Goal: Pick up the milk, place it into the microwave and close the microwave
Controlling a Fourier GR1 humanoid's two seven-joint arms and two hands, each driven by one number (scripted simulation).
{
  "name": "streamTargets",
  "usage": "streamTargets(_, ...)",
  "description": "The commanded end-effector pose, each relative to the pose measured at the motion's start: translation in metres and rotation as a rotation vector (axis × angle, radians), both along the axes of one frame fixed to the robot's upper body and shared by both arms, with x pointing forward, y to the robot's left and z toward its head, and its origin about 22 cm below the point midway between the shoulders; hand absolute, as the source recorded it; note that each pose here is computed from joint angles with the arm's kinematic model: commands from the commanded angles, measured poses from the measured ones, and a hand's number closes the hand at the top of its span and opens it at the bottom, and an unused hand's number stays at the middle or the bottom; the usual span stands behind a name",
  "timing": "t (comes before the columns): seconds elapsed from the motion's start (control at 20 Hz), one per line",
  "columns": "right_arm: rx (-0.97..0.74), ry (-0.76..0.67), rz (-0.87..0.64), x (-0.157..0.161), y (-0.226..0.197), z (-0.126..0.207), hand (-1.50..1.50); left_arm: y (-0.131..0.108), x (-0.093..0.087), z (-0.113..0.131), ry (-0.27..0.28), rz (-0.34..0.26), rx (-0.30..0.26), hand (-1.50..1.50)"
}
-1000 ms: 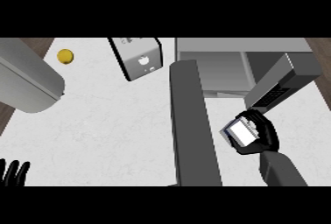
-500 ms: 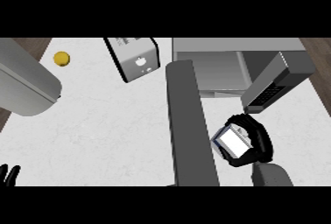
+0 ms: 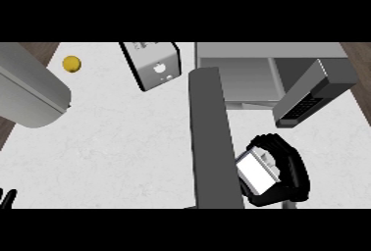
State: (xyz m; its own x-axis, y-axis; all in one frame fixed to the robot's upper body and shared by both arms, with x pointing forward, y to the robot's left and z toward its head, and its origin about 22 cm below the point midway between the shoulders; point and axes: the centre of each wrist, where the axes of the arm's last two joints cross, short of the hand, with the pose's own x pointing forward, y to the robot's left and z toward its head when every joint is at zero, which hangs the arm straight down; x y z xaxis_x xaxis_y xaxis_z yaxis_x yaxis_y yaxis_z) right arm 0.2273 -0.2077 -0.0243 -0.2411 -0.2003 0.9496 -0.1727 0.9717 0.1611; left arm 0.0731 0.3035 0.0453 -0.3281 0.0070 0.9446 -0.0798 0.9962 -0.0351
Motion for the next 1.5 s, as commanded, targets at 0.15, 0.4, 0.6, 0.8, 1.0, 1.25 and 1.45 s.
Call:
streamTargets(0.15,-0.022,-0.058,-0.04,0.006,0.051,0.018,1.5,0.01,-0.005,-0.011,0.005,0.008,-0.002,-1.5)
streamTargets(0.4,-0.085,-0.048,-0.151,0.053,0.055,0.042,1.5,0.027,-0.002,-0.009,0.016,0.011,-0.004,-1.5)
streamTargets(0.6,-0.161,-0.016,-0.232,0.08,0.05,0.032,1.5,0.033,-0.007,-0.001,-0.002,0.01,0.022,-1.5)
streamTargets(0.8,-0.207,0.052,-0.281,0.108,0.054,0.024,1.5,0.026,0.005,-0.003,0.015,-0.016,0.007,-1.5)
streamTargets(1.0,-0.176,0.087,-0.284,0.123,0.038,-0.008,1.5,0.032,0.002,-0.003,0.017,-0.013,0.036,-1.5)
streamTargets(1.25,-0.196,0.055,-0.299,0.15,0.017,-0.011,1.5,0.041,0.0,-0.017,0.024,-0.013,0.028,-1.5)
streamTargets(1.45,-0.241,0.003,-0.285,0.16,0.03,-0.011,1.5,0.038,0.008,0.002,0.032,-0.022,0.021,-1.5)
